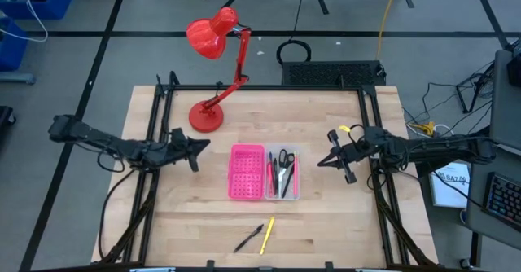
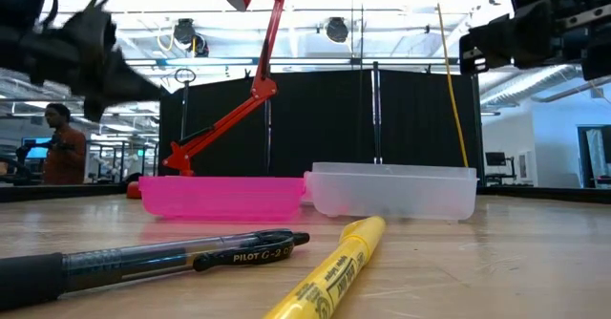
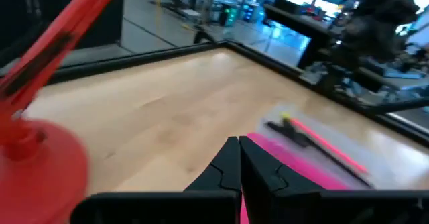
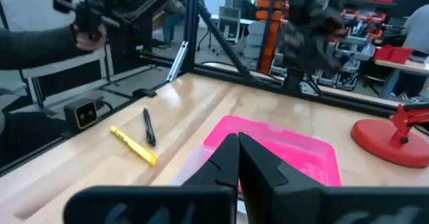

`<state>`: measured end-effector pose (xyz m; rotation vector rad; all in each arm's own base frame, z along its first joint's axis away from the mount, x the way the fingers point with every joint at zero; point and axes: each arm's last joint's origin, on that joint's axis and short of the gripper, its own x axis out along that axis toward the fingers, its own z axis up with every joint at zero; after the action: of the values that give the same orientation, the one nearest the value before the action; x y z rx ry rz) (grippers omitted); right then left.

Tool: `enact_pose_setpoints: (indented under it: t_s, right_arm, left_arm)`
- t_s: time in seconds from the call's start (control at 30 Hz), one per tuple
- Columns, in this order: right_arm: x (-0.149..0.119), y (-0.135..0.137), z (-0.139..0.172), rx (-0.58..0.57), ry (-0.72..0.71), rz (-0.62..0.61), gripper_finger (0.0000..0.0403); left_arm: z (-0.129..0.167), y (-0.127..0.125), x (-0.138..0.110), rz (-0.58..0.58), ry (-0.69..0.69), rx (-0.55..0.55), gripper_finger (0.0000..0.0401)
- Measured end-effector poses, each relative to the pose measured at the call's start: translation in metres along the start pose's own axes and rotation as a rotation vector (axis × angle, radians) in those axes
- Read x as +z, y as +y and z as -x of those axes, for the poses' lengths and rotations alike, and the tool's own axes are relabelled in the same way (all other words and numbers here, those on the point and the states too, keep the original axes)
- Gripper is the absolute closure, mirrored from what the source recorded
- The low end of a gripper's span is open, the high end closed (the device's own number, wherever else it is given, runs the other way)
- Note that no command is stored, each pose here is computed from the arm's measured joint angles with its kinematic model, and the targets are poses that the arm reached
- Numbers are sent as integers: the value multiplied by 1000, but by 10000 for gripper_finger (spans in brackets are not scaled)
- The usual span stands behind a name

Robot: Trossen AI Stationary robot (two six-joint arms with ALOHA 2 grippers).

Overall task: Pick & place school supplies into a supply box
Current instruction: Put the black pen in the pink box

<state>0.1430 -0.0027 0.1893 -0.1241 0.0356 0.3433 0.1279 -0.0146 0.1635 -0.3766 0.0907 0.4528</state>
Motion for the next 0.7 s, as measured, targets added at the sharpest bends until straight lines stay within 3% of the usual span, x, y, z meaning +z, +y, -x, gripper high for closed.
enact_pose_setpoints:
  t_s: [0.17,0.33,0.47,0.7]
  right_arm:
    - [-3,0,0,5,25,-12,403]
    - [-7,1,0,7,41,-34,403]
    - [-14,3,1,10,63,-33,403]
    - [-15,3,1,13,64,-54,403]
  left_arm:
    - [-4,-45,41,-69,23,-18,399]
    - [-15,-100,78,-110,106,38,399]
    - [-28,-145,92,-93,218,83,400]
    - [-39,-224,103,-14,548,184,400]
